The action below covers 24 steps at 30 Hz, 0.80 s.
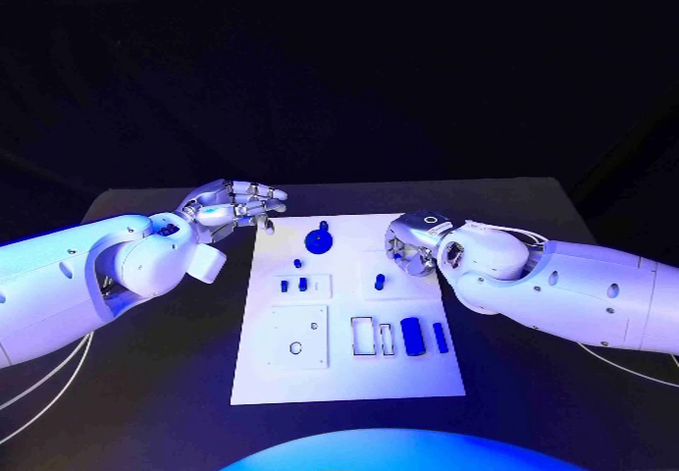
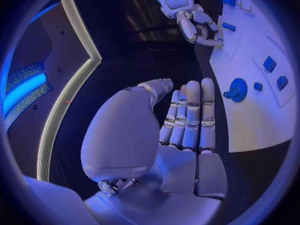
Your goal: Assemble the parts on the task board
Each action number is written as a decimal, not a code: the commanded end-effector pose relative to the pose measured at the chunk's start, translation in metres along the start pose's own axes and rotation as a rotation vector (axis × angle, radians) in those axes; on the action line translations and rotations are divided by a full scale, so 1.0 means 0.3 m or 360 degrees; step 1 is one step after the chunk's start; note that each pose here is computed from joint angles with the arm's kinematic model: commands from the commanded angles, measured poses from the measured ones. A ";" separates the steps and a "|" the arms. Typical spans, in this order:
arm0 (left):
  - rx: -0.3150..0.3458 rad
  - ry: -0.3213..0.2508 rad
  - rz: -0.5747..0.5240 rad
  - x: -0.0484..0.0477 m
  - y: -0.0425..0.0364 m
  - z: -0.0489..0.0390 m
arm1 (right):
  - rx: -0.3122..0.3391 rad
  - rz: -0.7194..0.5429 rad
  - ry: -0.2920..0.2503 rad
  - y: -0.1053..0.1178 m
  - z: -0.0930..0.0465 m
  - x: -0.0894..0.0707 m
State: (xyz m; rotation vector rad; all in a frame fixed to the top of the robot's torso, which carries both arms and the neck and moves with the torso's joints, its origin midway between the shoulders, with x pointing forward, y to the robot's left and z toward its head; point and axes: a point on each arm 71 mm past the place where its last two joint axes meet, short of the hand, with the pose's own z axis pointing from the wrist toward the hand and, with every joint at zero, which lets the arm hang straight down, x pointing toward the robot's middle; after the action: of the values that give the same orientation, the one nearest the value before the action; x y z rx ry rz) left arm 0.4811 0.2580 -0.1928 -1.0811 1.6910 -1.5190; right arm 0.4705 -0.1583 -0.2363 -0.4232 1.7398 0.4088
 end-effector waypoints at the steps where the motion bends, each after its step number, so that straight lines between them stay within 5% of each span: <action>1: 0.0012 0.0031 0.0011 0.007 -0.005 0.002 | 0.0005 0.0002 -0.0015 0.004 -0.008 0.015; 24: 0.0009 0.0014 0.0020 -0.003 -0.003 0.003 | -0.0040 0.0222 -0.0204 0.008 -0.079 -0.080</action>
State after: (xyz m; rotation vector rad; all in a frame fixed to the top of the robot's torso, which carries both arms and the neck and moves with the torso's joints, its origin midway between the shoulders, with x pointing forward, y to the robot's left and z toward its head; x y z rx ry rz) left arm 0.4826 0.2603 -0.1935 -1.0743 1.6916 -1.5065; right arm 0.4563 -0.1686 -0.2116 -0.3215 1.6696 0.4988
